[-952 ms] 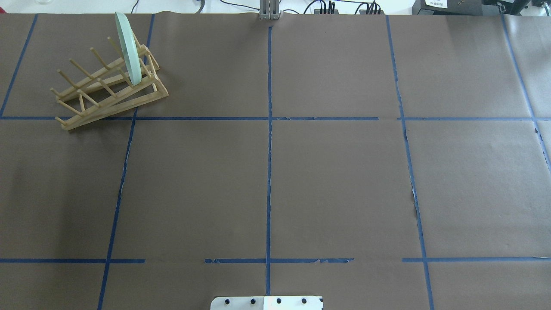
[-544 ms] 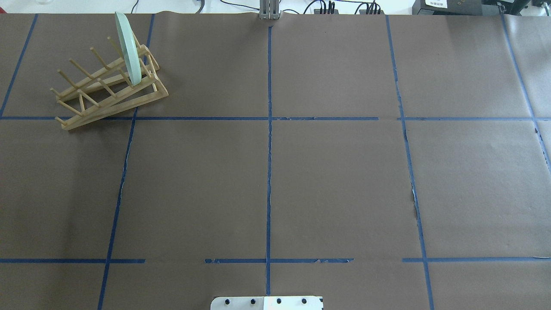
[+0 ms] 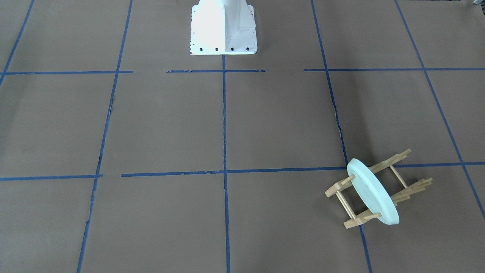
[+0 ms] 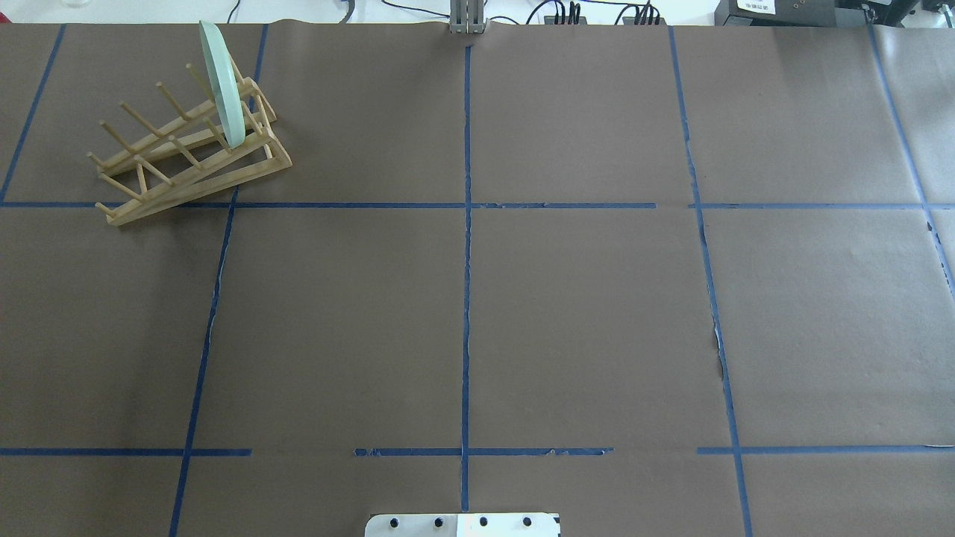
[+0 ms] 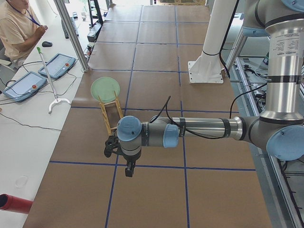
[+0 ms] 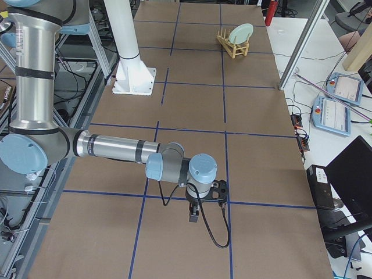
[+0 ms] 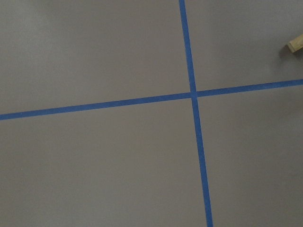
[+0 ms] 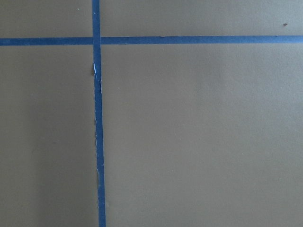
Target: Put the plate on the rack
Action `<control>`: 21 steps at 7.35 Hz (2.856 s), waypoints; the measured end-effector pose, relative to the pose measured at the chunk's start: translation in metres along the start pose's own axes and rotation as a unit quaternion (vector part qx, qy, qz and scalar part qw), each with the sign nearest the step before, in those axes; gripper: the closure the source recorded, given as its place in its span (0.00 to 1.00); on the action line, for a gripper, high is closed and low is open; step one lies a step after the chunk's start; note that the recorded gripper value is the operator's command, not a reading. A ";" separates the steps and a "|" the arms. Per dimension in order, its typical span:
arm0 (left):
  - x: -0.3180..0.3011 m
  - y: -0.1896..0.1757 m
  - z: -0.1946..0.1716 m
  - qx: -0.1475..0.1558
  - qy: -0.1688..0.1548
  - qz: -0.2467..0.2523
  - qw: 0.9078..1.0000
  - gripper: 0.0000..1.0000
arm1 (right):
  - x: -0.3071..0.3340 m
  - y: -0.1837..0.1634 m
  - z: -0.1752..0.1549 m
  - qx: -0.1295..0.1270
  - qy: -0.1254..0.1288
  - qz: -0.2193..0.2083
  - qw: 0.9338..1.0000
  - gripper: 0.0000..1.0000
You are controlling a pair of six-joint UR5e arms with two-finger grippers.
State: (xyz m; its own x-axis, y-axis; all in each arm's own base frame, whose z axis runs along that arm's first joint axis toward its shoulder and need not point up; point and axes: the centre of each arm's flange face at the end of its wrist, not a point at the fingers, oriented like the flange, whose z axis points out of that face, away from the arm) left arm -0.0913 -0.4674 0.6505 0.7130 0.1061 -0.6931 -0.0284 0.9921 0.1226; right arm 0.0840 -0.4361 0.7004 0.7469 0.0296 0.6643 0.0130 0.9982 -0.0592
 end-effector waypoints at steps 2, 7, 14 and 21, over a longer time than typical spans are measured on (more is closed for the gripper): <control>-0.005 0.025 0.009 -0.009 0.007 -0.009 1.000 0.00 | 0.000 0.000 0.000 0.000 0.000 0.000 1.000 0.00; 0.024 0.020 -0.016 0.028 0.007 0.028 0.999 0.00 | 0.000 0.000 0.000 0.000 0.000 0.000 1.000 0.00; 0.018 0.018 -0.009 -0.019 0.013 -0.027 0.999 0.00 | 0.000 0.000 0.000 0.000 0.000 0.000 1.000 0.00; 0.019 0.014 -0.012 0.003 0.007 -0.028 1.000 0.00 | 0.000 0.000 0.000 0.000 0.000 0.000 1.000 0.00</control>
State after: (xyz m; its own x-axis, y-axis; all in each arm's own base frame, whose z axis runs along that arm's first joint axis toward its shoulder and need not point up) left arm -0.0864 -0.4508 0.6302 0.7031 0.0513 -0.7092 0.0153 0.9961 0.0872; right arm 0.0840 -0.4360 0.7004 0.7469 0.0298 0.6643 0.0131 0.9981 -0.0595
